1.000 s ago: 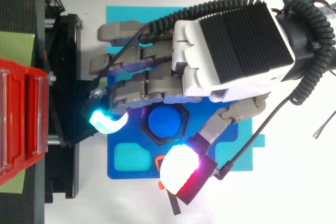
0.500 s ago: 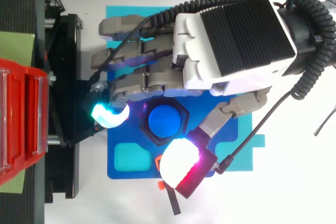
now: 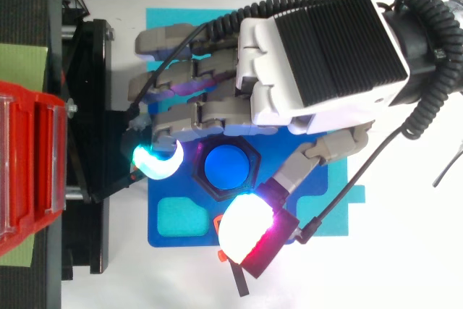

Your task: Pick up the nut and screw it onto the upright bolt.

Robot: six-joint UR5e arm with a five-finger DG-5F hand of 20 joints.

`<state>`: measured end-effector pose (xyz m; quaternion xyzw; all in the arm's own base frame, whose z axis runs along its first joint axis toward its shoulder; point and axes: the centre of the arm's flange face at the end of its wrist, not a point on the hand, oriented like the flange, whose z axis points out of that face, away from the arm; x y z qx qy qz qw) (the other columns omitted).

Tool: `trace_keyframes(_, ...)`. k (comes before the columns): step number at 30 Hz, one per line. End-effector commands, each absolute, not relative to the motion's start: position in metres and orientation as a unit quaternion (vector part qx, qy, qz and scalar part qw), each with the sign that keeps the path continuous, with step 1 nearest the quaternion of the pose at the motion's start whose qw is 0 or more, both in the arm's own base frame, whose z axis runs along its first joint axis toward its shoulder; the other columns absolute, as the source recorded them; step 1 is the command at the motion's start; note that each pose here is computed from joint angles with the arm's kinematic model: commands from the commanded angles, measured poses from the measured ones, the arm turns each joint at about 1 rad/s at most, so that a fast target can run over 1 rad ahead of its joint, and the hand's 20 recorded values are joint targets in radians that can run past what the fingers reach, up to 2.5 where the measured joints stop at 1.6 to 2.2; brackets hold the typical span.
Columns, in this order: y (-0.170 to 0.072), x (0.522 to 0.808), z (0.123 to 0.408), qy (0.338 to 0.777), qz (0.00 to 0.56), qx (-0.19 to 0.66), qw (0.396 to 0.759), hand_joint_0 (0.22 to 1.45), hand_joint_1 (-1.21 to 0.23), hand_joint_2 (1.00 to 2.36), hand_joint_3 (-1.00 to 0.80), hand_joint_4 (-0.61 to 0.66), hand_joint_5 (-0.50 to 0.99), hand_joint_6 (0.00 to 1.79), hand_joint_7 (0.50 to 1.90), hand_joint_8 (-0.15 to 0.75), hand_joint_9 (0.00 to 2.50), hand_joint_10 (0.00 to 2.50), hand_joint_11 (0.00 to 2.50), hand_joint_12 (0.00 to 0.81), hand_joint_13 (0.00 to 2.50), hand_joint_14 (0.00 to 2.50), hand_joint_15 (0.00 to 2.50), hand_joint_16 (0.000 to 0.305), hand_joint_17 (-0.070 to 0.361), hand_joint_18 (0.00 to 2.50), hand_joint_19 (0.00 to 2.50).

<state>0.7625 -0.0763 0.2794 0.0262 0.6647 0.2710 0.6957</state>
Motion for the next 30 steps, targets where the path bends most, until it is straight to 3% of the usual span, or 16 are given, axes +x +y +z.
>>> trace_keyframes(1,-0.074,0.762,0.279,0.668,0.271,0.025,0.693,0.48,-0.16,1.0,-0.5,0.29,-0.06,0.5,1.0,0.271,0.81,0.0,0.0,0.295,0.47,0.0,0.0,0.041,0.092,0.2,0.0)
trace_keyframes(14,-0.075,0.755,0.27,0.695,0.243,0.009,0.677,0.48,-0.16,1.0,-0.5,0.28,-0.08,0.5,0.89,0.258,0.75,0.0,0.0,0.302,0.4,0.0,0.0,0.042,0.094,0.15,0.0)
trace_keyframes(22,-0.08,0.754,0.27,0.697,0.234,0.005,0.678,0.49,-0.19,1.0,-0.5,0.27,-0.03,0.5,1.07,0.264,0.78,0.0,0.0,0.295,0.43,0.0,0.0,0.041,0.092,0.18,0.0)
trace_keyframes(30,-0.085,0.753,0.27,0.697,0.233,0.007,0.679,0.5,-0.24,1.0,-0.5,0.16,0.0,0.51,1.26,0.266,0.82,0.0,0.0,0.285,0.46,0.0,0.0,0.038,0.086,0.21,0.0)
